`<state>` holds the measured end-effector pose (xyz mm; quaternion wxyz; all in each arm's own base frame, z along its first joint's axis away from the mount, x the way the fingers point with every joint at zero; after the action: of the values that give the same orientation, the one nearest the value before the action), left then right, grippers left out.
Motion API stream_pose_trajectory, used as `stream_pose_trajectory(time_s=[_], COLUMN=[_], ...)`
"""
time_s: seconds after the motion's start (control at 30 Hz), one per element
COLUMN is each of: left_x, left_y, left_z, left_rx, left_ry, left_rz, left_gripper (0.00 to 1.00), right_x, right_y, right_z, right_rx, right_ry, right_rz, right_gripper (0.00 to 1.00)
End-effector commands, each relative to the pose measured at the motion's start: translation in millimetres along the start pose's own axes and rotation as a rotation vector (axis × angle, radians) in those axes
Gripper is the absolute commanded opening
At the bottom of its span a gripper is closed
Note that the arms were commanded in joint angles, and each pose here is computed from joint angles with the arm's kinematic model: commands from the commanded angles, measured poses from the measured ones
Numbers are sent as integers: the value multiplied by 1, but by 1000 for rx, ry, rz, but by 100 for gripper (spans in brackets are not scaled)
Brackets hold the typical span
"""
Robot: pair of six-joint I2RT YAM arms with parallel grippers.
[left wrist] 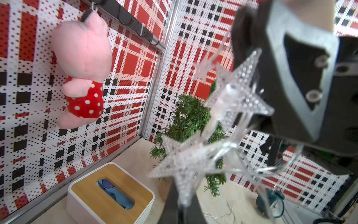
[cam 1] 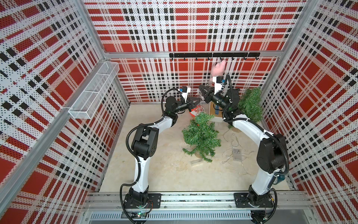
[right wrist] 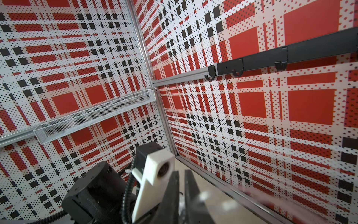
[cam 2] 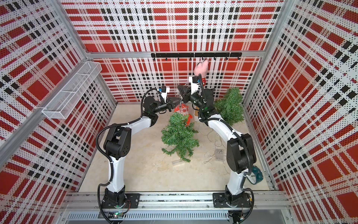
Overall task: Wrap string light around the christmas tree
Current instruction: Wrap the light string around the Christmas tree.
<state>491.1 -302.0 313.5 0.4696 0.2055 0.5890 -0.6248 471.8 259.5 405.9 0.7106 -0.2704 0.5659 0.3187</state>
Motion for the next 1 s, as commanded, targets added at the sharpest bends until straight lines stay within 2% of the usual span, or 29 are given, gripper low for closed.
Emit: stream_pose_trajectory(time_s=[0.0, 0.03, 0.1, 0.23, 0.33, 0.5, 0.53, 0.63, 0.8, 0.9, 0.97], left_x=[-49, -56, -68, -91, -96, -102, -104, -105, -102, -100, -98], left_y=[-25, -26, -29, -35, -24, -24, -24, -20, -5, -3, -3], left_z=[-19, -21, -25, -29, -27, -24, -23, -22, -24, -25, -26], left_rx=[26, 22, 21, 2, -53, -72, -75, -102, -202, -214, -219], left_ry=[-105, -120, -142, -167, -147, -141, -140, -128, -101, -93, -90], left_rz=[54, 59, 65, 120, 143, 159, 157, 155, 143, 126, 123], left_gripper=[0, 0, 0, 0, 0, 0, 0, 0, 0, 2, 2], right_x=[-24, -22, -19, -11, -5, -3, -5, -4, 10, 17, 23], right_y=[-1, 0, 2, 5, 9, 24, 27, 38, 64, 81, 96], right_z=[-17, -20, -29, -53, -73, -113, -123, -151, -184, -189, -180], right_rx=[37, 39, 55, 104, 128, 135, 143, 148, 86, 39, 8], right_ry=[-17, -7, 26, 102, 182, 295, 308, 356, 426, 414, 424], right_rz=[-1, 1, 0, -14, -22, -19, -19, -24, -54, -74, -134], right_gripper=[32, 36, 52, 75, 79, 83, 87, 91, 96, 100, 100])
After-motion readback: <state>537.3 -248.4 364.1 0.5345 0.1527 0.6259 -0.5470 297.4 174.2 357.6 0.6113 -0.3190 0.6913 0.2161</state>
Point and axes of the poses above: each gripper's point midway between its finger pads, its own z axis out along the fingers, its own y axis along the line the jaws close on, x = y × z, the point moved 2 cm from there along -z, back along the fingers, and after that the axes turned 15 degrees about -z, right-handed, at the moved point
